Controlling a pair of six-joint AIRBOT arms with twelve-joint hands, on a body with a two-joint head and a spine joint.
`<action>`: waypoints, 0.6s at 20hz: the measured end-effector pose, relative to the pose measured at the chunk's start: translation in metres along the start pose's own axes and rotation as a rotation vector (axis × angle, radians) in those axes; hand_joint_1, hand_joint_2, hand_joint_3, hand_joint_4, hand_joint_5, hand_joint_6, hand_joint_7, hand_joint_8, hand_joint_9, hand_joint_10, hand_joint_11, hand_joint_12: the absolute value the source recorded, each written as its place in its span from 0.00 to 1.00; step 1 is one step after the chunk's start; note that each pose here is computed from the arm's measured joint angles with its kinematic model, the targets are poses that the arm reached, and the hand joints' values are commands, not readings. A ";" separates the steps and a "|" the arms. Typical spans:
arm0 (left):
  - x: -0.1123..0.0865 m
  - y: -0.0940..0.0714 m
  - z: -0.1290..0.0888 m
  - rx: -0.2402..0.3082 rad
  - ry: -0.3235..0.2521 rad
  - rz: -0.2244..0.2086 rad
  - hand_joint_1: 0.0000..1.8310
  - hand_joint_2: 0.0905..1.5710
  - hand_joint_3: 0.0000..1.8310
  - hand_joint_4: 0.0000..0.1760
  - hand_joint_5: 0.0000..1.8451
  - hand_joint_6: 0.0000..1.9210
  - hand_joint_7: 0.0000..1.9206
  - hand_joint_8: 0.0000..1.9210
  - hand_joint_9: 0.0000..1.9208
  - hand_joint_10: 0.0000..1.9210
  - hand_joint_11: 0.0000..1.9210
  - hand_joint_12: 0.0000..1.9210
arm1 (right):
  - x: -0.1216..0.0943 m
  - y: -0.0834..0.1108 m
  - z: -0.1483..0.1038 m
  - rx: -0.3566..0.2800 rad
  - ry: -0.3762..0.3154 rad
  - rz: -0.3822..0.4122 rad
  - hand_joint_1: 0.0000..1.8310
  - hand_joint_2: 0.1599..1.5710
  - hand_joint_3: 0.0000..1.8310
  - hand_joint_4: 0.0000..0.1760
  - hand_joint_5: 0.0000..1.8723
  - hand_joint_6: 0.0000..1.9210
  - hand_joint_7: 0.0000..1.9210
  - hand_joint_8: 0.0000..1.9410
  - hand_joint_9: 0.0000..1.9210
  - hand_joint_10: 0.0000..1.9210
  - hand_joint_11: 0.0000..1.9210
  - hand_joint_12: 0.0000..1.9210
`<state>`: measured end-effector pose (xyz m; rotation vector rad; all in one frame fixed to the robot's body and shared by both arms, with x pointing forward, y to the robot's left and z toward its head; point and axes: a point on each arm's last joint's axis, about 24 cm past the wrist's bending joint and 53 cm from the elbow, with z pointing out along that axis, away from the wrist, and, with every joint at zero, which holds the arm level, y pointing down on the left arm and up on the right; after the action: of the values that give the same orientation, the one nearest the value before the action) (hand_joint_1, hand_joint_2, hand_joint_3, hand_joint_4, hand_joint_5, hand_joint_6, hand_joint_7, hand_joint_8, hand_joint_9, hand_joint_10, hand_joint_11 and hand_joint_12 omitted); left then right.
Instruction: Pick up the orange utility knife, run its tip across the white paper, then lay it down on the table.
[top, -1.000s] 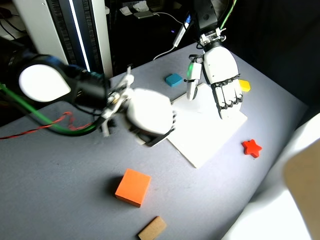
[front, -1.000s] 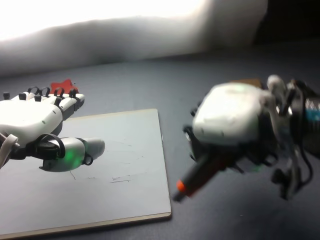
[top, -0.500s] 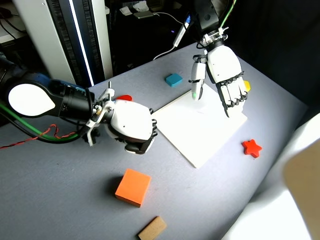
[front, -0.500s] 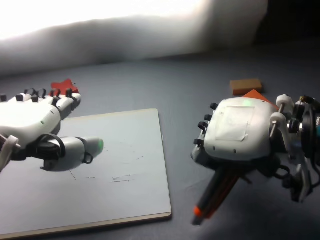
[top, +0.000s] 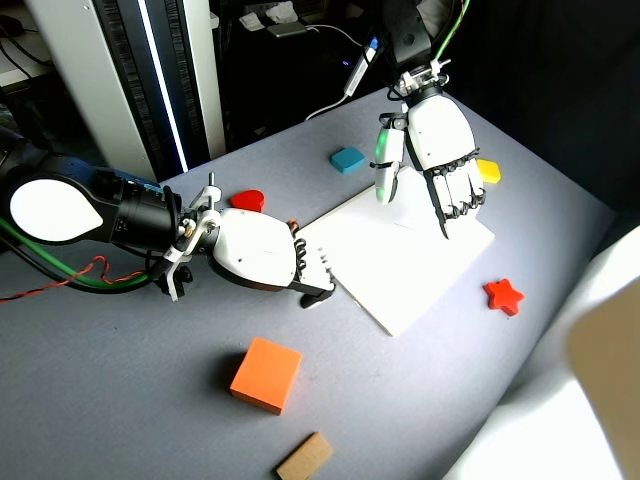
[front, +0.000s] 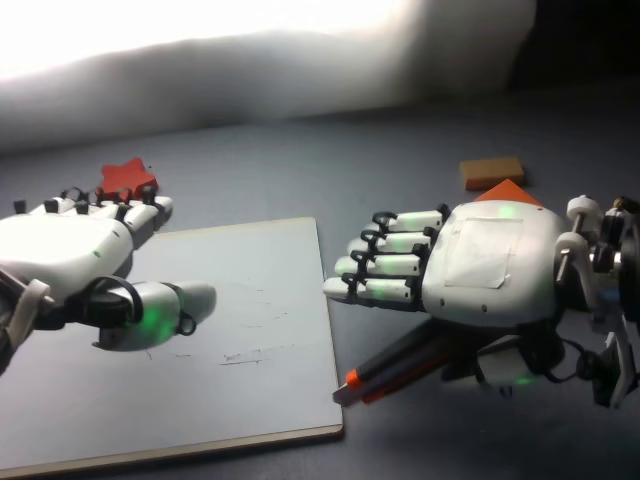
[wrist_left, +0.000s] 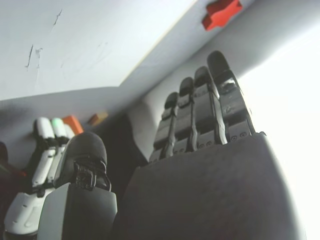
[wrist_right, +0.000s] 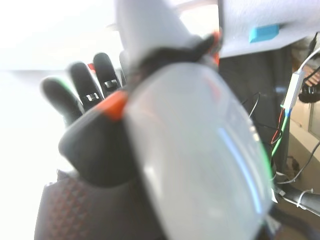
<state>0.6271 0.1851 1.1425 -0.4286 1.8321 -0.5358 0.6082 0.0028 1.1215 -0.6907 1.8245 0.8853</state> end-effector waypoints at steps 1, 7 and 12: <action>0.002 -0.002 -0.001 0.006 0.007 0.001 0.00 0.81 0.00 0.00 0.00 0.00 0.04 0.00 0.05 0.00 0.00 0.37 | -0.001 -0.001 -0.001 0.002 -0.002 -0.001 0.28 0.63 0.00 0.00 0.00 0.00 0.00 0.00 0.00 0.00 0.00 0.00; 0.001 -0.003 -0.001 0.008 0.002 0.004 0.00 0.80 0.00 0.00 0.00 0.00 0.05 0.00 0.06 0.00 0.00 0.41 | -0.003 -0.004 -0.010 0.012 -0.005 -0.007 0.16 0.62 0.00 0.00 0.00 0.00 0.00 0.00 0.00 0.00 0.00 0.00; -0.007 -0.008 -0.004 0.006 -0.037 -0.015 0.05 0.83 0.00 0.00 0.33 0.14 0.36 0.25 0.27 0.37 0.00 0.82 | -0.005 0.009 -0.026 -0.002 -0.006 -0.007 0.06 0.75 0.01 0.00 0.29 0.37 0.40 0.32 0.27 0.57 0.09 0.87</action>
<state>0.6258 0.1826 1.1532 -0.4458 1.7923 -0.5408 0.5900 -0.0128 1.1356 -0.6948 1.8150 0.8838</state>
